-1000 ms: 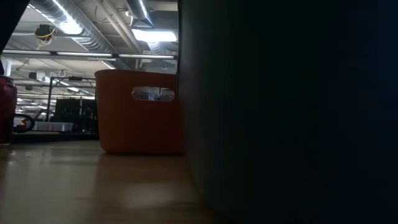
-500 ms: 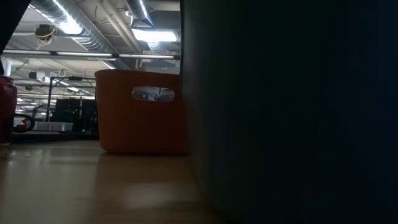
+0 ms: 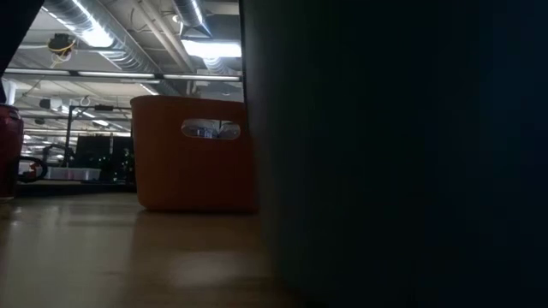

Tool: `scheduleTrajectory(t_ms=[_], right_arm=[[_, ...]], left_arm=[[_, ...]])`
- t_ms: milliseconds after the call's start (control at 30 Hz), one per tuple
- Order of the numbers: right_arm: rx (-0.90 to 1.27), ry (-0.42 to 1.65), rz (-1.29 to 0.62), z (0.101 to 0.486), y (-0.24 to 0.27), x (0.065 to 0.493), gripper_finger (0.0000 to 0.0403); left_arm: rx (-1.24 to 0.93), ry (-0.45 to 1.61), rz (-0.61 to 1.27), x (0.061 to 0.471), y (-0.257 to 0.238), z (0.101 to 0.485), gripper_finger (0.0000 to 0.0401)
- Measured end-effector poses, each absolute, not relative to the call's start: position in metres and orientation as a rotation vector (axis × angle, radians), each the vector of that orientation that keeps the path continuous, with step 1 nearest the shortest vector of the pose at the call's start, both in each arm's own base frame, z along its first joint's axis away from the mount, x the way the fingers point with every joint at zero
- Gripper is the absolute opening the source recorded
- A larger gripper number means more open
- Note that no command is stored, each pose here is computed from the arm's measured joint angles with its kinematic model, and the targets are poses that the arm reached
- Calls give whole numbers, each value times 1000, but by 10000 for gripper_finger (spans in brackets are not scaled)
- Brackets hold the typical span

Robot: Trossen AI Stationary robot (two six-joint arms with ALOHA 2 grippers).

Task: Sort soda cans
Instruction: Put the red soda can into the blue bin, then move the orange bin to the top left

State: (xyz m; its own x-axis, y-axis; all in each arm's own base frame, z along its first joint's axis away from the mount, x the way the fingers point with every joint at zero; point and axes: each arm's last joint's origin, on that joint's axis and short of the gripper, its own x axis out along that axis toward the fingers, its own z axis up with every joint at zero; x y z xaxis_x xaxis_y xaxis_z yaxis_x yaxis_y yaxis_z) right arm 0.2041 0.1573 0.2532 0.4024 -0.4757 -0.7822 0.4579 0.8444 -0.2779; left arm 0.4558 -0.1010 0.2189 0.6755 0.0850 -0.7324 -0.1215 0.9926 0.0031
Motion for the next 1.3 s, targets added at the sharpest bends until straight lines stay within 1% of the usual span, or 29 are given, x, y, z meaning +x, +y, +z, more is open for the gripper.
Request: scheduleTrajectory(t_ms=[267, 467, 567, 700, 867, 1033, 1133, 1300], right_arm=[[-19, 994, -589, 253, 157, 204, 358], [-18, 994, -589, 253, 157, 204, 358], [-18, 994, -589, 253, 157, 204, 358], [-19, 994, -590, 253, 157, 204, 358], [-20, 995, -590, 253, 157, 204, 358], [-22, 990, -591, 253, 157, 204, 358], [-26, 979, -594, 253, 157, 204, 358], [-27, 966, -596, 254, 157, 205, 358]], left_arm=[[-45, 811, 112, 457, -101, 220, 374], [-35, 761, 95, 460, -102, 223, 375], [-31, 775, 96, 459, -102, 223, 375], [-49, 751, 94, 453, -103, 238, 375], [-63, 780, 101, 430, -106, 270, 375], [-81, 878, 166, 395, -106, 297, 375], [-66, 953, 240, 376, -105, 304, 375], [-40, 1126, 345, 350, -104, 298, 375]])
